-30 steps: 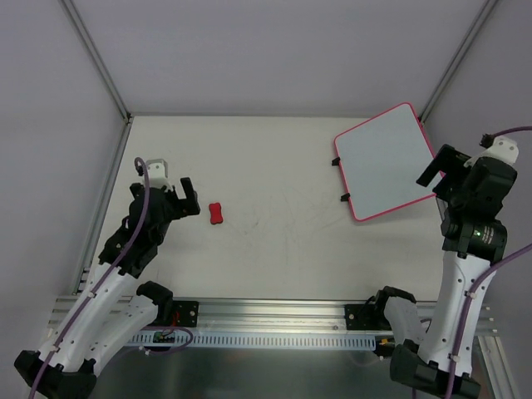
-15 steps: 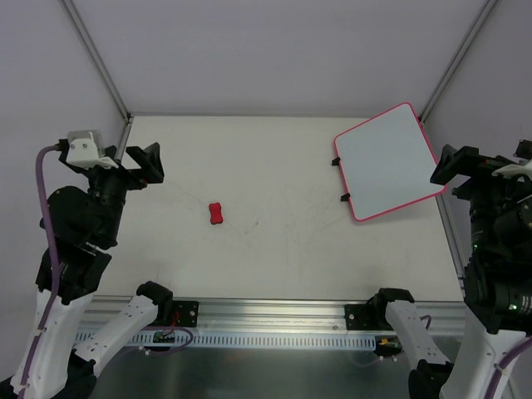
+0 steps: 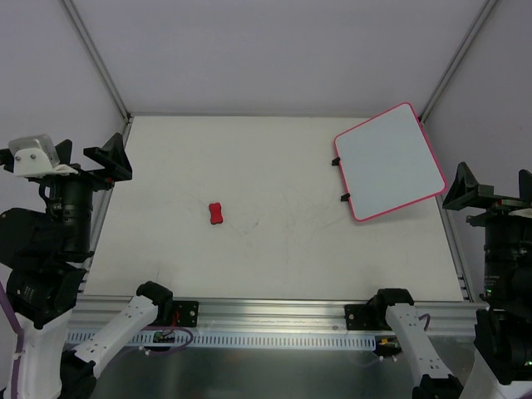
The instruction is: Erase the whiteboard
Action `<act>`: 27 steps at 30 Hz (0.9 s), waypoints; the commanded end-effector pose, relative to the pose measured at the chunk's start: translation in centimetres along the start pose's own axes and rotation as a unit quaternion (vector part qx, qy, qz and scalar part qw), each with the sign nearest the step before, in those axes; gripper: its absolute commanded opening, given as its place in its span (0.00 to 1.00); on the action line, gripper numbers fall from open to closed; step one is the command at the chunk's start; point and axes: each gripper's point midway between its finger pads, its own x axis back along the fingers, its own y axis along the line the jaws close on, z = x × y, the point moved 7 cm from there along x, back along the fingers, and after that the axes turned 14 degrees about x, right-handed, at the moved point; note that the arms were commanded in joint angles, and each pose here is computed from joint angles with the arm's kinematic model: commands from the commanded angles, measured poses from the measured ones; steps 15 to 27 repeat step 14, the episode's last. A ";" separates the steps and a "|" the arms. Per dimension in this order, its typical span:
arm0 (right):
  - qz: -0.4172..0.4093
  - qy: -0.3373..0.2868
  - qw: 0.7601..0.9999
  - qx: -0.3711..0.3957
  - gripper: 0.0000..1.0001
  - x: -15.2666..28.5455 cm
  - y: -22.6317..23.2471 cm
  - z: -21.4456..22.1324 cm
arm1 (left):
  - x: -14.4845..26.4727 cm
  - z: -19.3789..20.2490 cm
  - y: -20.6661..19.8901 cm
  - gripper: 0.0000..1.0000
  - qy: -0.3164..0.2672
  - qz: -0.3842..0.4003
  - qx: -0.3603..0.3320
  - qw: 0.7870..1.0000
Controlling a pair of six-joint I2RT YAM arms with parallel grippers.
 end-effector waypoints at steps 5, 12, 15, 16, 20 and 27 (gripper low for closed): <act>0.001 -0.038 0.999 -0.001 0.99 0.0 -0.4 -1.6 | 1.0 -1.6 0.8 0.99 -0.026 -0.018 -0.006 0.999; -0.010 -0.041 0.999 -0.008 0.99 -0.1 -0.2 -1.9 | 1.3 -1.6 0.9 0.99 -0.028 -0.017 -0.001 0.999; -0.011 -0.043 0.999 -0.008 0.99 -0.1 -0.2 -1.9 | 1.2 -1.6 0.9 0.99 -0.028 -0.019 0.000 0.999; -0.011 -0.043 0.999 -0.008 0.99 -0.1 -0.2 -1.9 | 1.2 -1.6 0.9 0.99 -0.028 -0.019 0.000 0.999; -0.011 -0.043 0.999 -0.008 0.99 -0.1 -0.2 -1.9 | 1.2 -1.6 0.9 0.99 -0.028 -0.019 0.000 0.999; -0.011 -0.043 0.999 -0.008 0.99 -0.1 -0.2 -1.9 | 1.2 -1.6 0.9 0.99 -0.028 -0.019 0.000 0.999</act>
